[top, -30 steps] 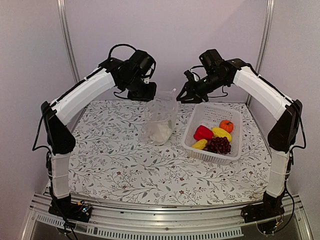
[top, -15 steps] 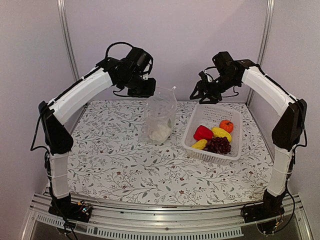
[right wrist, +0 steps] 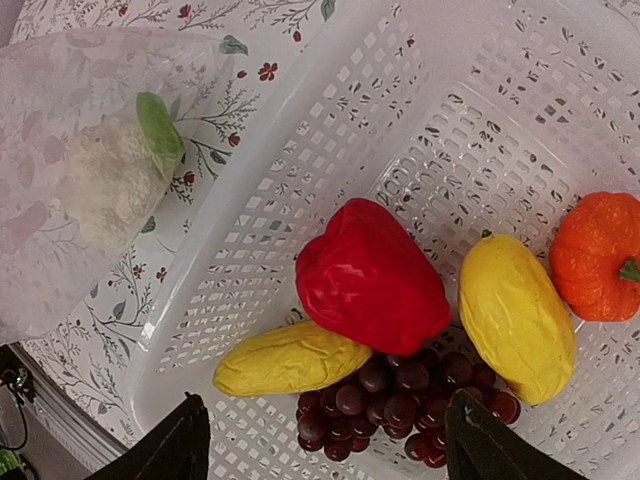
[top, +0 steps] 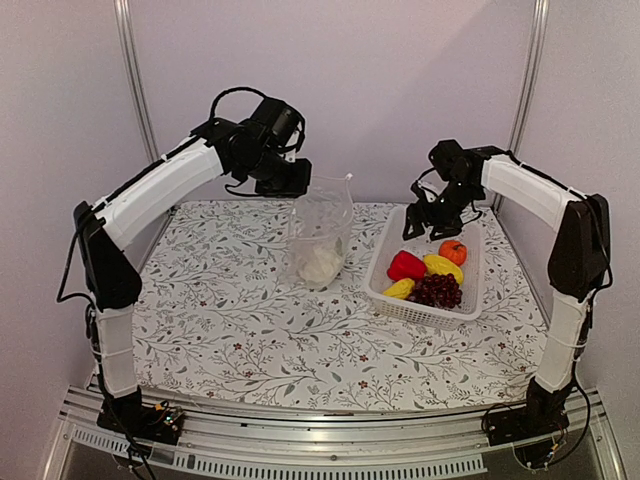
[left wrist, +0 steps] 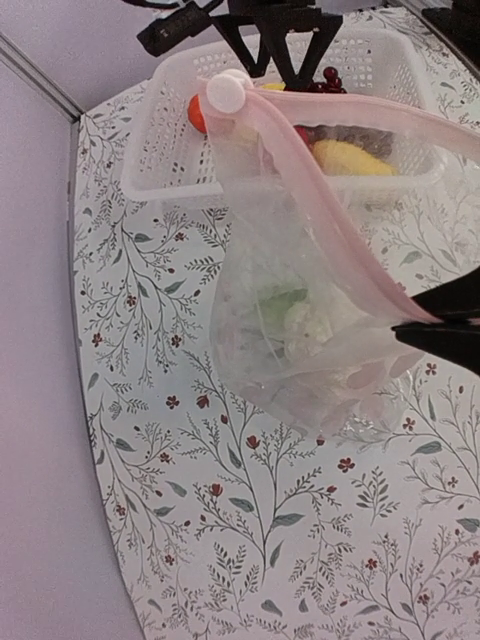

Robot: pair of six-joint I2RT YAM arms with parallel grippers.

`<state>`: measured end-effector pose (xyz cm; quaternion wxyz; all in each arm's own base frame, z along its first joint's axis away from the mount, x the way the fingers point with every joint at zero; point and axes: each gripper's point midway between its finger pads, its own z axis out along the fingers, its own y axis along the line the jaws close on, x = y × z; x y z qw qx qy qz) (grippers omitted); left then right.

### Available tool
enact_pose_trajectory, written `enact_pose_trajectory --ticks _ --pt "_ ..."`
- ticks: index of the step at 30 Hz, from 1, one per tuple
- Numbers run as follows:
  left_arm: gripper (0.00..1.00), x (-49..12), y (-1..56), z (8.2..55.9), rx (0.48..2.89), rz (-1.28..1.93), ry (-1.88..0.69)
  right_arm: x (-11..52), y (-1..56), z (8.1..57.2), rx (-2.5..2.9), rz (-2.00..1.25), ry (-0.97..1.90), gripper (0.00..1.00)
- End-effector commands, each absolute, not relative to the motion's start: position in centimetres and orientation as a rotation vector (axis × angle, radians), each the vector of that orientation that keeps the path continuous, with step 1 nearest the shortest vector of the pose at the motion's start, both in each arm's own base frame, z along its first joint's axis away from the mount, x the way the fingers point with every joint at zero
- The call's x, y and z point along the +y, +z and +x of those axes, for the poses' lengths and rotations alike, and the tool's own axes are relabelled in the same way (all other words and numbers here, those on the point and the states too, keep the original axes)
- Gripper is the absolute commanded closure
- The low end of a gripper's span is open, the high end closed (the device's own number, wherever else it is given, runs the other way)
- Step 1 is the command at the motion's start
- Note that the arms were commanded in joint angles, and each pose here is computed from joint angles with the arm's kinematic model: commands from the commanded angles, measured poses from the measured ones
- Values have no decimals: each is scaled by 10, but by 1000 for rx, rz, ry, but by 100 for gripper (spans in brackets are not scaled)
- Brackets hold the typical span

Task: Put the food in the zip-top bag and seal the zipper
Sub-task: Pick up the fake vegetable from the bin.

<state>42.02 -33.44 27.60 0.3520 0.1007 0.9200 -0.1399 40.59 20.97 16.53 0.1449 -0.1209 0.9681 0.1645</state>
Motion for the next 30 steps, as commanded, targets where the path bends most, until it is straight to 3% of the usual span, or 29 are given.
enact_pose_trajectory --ticks 1,10,30 --pt "100 -326 287 419 2362 255 -386 202 146 415 2789 -412 364 19" --pt "100 -322 284 417 2380 245 -412 204 108 417 2819 -509 344 14" --pt "100 -320 281 406 2413 233 -501 229 43 425 2873 -619 172 14"
